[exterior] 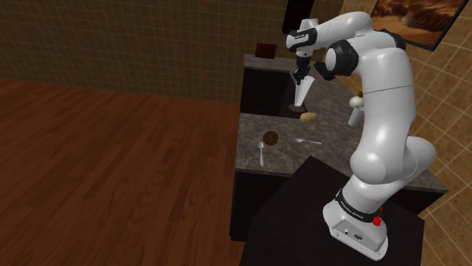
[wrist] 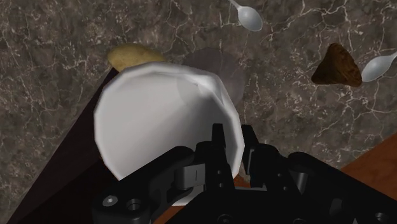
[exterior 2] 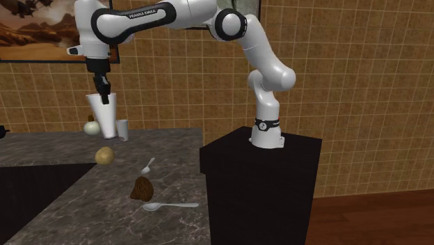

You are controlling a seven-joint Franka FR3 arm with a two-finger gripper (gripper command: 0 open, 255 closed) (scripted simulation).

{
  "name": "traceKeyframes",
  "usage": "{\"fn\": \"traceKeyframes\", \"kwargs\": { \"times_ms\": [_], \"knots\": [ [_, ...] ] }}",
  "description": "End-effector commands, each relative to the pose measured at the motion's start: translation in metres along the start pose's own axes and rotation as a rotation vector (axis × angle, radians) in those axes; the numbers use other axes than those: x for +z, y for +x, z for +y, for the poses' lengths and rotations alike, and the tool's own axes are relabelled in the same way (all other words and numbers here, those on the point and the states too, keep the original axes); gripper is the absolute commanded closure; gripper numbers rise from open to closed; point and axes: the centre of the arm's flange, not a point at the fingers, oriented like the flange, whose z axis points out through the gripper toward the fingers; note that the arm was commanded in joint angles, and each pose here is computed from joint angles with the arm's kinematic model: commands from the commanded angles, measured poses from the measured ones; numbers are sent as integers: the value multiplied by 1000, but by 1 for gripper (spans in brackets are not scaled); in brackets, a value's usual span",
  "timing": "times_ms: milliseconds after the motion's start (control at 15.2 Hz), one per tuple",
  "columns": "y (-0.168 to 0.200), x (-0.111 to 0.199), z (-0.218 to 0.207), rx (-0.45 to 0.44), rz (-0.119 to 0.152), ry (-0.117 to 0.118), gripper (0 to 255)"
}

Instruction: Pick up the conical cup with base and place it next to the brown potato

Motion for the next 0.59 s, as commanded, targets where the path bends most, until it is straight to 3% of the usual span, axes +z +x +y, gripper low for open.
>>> {"fn": "traceKeyframes", "kwargs": {
  "times_ms": [0, 198, 528],
  "knots": [
    [13, 13, 21, -1, 2, 0, 255],
    [35, 33, 61, -1, 2, 0, 255],
    [36, 59, 57, -1, 2, 0, 255]
  ]
}}
